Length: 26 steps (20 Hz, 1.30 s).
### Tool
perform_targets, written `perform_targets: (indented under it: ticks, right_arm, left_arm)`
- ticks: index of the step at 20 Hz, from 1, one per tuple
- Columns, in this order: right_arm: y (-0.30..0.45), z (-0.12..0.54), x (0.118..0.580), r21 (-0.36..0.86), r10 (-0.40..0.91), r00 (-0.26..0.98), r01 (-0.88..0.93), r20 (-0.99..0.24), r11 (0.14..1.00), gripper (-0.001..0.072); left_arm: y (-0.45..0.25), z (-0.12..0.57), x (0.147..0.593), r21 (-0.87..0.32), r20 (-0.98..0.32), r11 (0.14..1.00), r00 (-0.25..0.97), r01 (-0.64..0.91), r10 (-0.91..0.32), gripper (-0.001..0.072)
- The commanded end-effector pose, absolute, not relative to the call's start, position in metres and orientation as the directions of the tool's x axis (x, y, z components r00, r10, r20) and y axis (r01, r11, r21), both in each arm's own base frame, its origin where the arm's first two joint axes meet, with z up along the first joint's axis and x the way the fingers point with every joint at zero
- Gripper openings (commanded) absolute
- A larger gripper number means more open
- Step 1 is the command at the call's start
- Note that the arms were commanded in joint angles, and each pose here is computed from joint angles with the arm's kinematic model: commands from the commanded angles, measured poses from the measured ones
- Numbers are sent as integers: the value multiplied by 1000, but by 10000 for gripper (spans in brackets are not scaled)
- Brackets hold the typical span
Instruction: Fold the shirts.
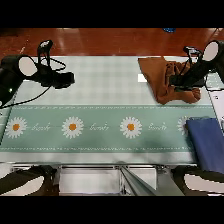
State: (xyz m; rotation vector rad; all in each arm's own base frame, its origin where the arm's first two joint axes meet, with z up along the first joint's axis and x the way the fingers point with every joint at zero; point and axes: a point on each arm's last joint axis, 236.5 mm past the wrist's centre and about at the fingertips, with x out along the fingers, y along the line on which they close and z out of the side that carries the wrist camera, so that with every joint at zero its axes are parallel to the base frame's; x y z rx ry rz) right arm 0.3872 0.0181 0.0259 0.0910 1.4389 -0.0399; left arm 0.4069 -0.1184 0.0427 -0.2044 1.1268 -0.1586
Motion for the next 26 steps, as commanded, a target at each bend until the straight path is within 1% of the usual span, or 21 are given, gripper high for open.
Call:
perform_targets:
  ticks: [1, 13, 16, 18, 19, 22, 23, 24, 25, 26]
  right_arm:
    - [18, 26, 387, 39, 28, 130, 82, -991, 996, 23]
    - [18, 26, 388, 39, 28, 133, 82, -991, 996, 22]
    - [19, 29, 404, 47, 30, 204, 80, -979, 996, 23]
    - [19, 29, 409, 49, 30, 221, 80, -975, 996, 22]
    - [20, 32, 417, 56, 34, 257, 81, -966, 995, 22]
    - [25, 46, 456, 98, 56, 423, 79, -905, 992, 23]
    - [24, 55, 474, 100, 50, 497, 74, -866, 992, 30]
    - [19, 65, 490, 89, 33, 567, 70, -823, 994, 150]
    - [11, 78, 507, 51, -1, 639, 64, -769, 997, 393]
    - [1, 93, 523, -1, -40, 706, 56, -708, 998, 413]
  left_arm:
    - [-118, 42, 407, -241, -878, 970, 421, 22, -228, 19]
    - [-118, 42, 407, -241, -878, 970, 421, 22, -228, 19]
    - [-119, 44, 411, -244, -869, 969, 439, 24, -230, 19]
    - [-119, 47, 417, -249, -855, 968, 463, 26, -232, 19]
    - [-119, 47, 419, -250, -853, 968, 468, 26, -233, 19]
    - [-120, 42, 429, -251, -844, 968, 485, 25, -231, 21]
    - [-121, 38, 432, -251, -842, 968, 487, 23, -230, 90]
    - [-120, 33, 434, -246, -845, 969, 485, 21, -225, 310]
    - [-120, 28, 435, -245, -850, 969, 477, 17, -223, 502]
    - [-120, 23, 436, -241, -856, 970, 467, 15, -220, 509]
